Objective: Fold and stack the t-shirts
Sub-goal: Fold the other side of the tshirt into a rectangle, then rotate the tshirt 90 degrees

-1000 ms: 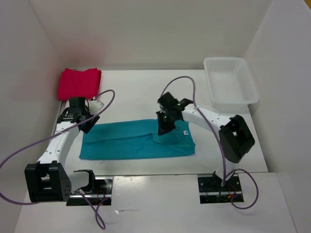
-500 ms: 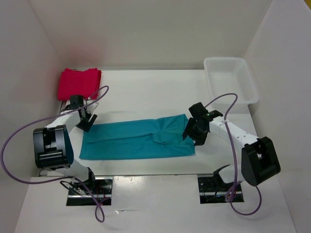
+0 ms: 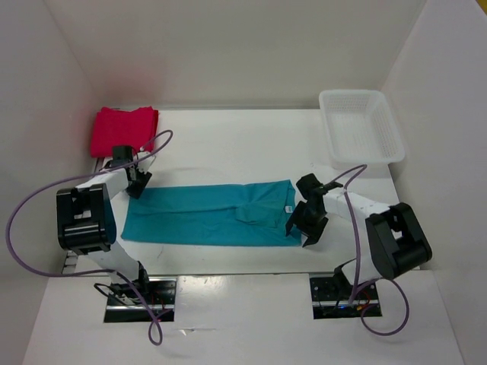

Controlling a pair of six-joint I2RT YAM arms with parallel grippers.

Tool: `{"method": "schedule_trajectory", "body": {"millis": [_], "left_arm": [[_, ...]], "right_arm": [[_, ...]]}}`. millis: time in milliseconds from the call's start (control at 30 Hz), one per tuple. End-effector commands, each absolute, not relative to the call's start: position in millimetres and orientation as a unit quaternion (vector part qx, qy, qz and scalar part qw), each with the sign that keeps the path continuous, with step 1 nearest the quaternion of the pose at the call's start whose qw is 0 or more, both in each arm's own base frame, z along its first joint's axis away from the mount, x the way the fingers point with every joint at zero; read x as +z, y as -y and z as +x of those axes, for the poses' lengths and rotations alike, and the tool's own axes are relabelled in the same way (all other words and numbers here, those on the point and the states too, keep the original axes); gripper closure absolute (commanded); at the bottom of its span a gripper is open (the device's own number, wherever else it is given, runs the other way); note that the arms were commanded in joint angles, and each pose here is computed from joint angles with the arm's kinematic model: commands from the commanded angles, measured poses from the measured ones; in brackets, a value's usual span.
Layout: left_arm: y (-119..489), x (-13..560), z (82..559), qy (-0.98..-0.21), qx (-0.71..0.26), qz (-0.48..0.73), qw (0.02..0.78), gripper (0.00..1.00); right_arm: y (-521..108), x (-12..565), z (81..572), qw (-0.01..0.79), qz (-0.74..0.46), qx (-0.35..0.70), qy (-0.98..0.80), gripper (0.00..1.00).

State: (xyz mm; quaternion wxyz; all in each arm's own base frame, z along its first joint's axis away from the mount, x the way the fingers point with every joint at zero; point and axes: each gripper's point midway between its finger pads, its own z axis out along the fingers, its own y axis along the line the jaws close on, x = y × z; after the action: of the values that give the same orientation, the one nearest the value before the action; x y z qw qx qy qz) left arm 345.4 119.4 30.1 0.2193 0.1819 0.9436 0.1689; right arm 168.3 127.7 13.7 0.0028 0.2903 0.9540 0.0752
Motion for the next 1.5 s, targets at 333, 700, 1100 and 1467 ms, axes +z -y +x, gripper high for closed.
{"method": "schedule_trajectory", "body": {"millis": [333,700,1100,1467], "left_arm": [[-115,12,338,-0.954,0.135,0.193,0.187,0.38],[-115,39,305,-0.956,0.131,0.205,0.164,0.26],[-112,46,271,-0.972,0.101,0.176,0.118,0.23],[-86,52,285,-0.972,0.075,0.180,0.135,0.20]], "right_arm": [[-132,-18,204,-0.011,0.260,0.087,-0.962,1.00],[-142,25,382,0.158,0.189,0.060,-0.967,1.00],[-126,30,553,0.260,0.144,-0.029,-0.954,1.00],[-88,126,601,0.369,0.170,-0.064,-0.911,0.03]]}}
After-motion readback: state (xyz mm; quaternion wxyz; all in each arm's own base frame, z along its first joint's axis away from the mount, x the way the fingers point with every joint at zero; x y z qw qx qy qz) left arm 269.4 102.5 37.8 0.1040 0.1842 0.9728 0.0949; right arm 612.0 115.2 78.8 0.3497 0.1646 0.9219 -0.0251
